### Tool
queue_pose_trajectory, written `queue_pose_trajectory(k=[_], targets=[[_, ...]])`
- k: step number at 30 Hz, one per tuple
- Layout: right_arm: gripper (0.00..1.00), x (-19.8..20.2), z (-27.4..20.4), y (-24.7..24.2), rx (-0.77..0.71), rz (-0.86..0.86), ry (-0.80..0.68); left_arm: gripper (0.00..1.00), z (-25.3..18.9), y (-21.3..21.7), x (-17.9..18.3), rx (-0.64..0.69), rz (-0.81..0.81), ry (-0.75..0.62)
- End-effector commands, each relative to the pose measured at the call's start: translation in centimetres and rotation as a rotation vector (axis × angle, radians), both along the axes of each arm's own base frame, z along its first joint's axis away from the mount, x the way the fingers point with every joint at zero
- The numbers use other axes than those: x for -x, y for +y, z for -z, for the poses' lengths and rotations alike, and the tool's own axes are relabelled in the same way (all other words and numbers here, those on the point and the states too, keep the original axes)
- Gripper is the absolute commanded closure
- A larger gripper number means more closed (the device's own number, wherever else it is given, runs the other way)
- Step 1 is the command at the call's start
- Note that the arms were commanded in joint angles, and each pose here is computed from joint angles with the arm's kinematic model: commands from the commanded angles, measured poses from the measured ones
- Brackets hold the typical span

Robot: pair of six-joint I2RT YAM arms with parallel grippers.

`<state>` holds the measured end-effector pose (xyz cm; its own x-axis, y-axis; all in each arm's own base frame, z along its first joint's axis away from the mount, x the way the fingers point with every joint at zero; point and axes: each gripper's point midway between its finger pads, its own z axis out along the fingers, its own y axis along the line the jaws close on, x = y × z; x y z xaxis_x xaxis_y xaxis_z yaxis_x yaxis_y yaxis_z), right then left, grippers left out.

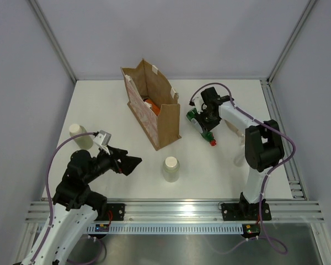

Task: Place the personal care products into the canvas bag

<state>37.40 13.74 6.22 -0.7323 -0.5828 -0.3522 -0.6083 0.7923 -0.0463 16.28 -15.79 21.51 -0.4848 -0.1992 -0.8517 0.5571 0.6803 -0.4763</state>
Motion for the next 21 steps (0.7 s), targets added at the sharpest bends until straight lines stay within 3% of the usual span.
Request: queue_pose_trajectory(k=[1, 8, 12, 17, 21], targets=[[0.58, -0.2, 2.3, 0.3, 0.057, -0.021, 0.027, 0.01, -1.8, 0.2, -0.1, 0.003, -0.005, -0.066], [0.42, -1.4, 3.3, 1.3, 0.042, -0.01, 0.065, 0.01, -1.7, 0.2, 0.0, -0.001, -0.003, -0.067], [0.4, -2.3, 3.2, 1.8, 0.036, -0.013, 0.053, 0.01, -1.6, 0.2, 0.0, -0.002, -0.003, -0.067], [0.43, -1.9, 3.2, 2.6, -0.022, -0.036, 0.089, 0.01, -1.5, 0.2, -0.1, -0.002, 0.001, -0.069], [0.56, -2.7, 3.7, 2.4, -0.048, 0.0, 0.125, 0.01, -1.5, 0.1, 0.0, -0.004, 0.009, -0.072]])
